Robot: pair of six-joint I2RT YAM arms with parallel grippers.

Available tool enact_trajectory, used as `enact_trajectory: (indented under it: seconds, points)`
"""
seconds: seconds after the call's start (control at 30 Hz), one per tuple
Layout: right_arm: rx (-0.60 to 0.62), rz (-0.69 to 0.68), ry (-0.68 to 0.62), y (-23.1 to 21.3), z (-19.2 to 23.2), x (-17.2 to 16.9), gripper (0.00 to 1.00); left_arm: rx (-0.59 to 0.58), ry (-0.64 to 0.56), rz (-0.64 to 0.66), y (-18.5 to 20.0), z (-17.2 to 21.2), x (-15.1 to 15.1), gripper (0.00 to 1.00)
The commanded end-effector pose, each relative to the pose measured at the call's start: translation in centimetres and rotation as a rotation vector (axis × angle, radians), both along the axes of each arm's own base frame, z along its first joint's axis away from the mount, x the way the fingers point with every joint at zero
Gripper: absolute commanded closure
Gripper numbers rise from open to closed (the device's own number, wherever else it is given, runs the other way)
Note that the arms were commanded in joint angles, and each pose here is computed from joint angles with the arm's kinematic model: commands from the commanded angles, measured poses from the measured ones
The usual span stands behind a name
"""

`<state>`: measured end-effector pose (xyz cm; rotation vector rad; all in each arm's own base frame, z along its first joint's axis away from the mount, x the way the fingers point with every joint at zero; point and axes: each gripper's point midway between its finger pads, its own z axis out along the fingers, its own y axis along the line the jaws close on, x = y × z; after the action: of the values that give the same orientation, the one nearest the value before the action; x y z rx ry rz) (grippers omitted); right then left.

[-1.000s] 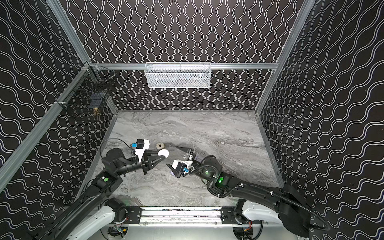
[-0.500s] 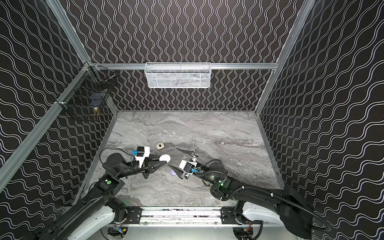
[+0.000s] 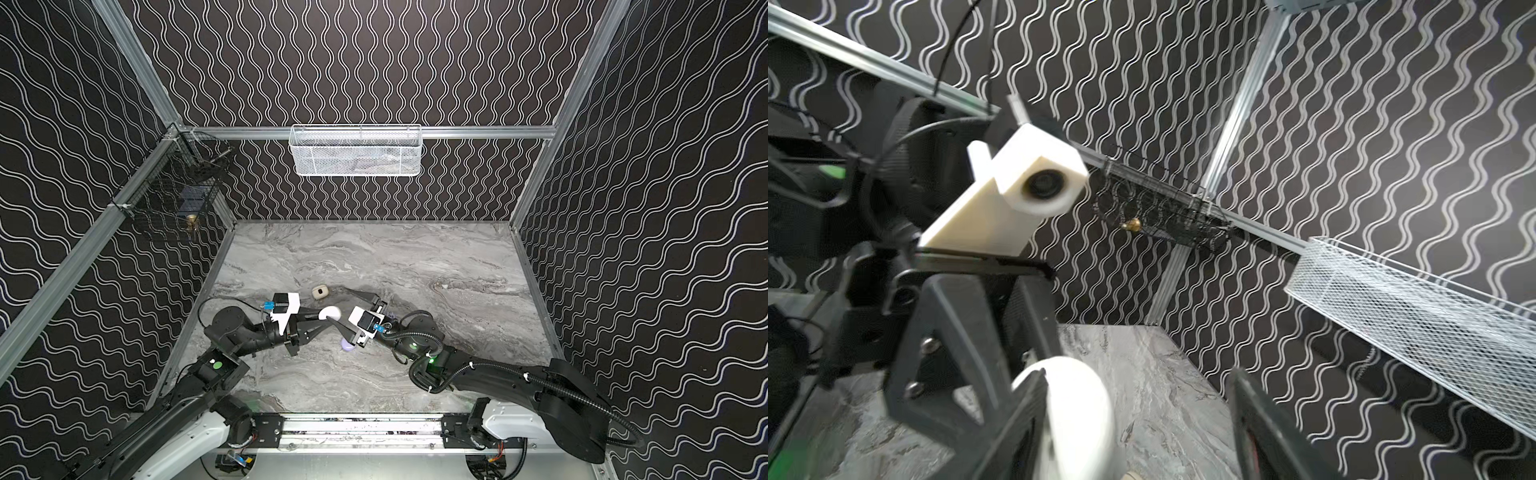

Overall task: Insert the wireless bluetooth earbuds into the charging case
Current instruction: 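Open the right gripper and draw it back from the white case, then move the right gripper over the white earbuds on the table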

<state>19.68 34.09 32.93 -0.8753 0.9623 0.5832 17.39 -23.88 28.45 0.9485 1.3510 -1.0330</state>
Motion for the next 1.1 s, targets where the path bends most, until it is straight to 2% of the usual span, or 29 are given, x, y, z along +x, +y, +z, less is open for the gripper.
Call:
enact_trajectory:
  seconds: [0.0,0.33,0.47,0.63,0.8,0.93,1.07]
  points:
    - [0.08,-0.106,0.009,-1.3,1.6,1.5,0.29,-0.013,-0.063,-0.059,-0.2,0.9,-1.2,1.0]
    - [0.103,-0.135,0.074,-1.9,1.5,2.2,0.28,-0.029,-0.082,-0.045,0.1,0.9,-1.4,1.0]
    - [0.157,-0.179,0.154,-3.4,2.2,2.7,0.26,-0.043,-0.075,0.031,0.6,0.6,-0.3,1.0]
    - [0.191,-0.381,0.435,-6.5,0.6,7.5,0.33,-0.092,-0.057,0.17,2.0,0.4,1.4,1.0]
    - [0.094,-0.542,0.743,-8.0,-5.1,13.0,0.36,-0.124,-0.04,0.31,4.3,0.3,3.4,1.0]
    - [0.054,-0.62,0.906,-7.9,-9.4,14.8,0.4,-0.128,-0.05,0.256,4.5,0.6,2.8,1.0]
    - [0.016,-0.649,1.038,-7.6,-13.5,14.5,0.39,-0.126,-0.058,0.253,4.7,0.5,2.1,1.0]
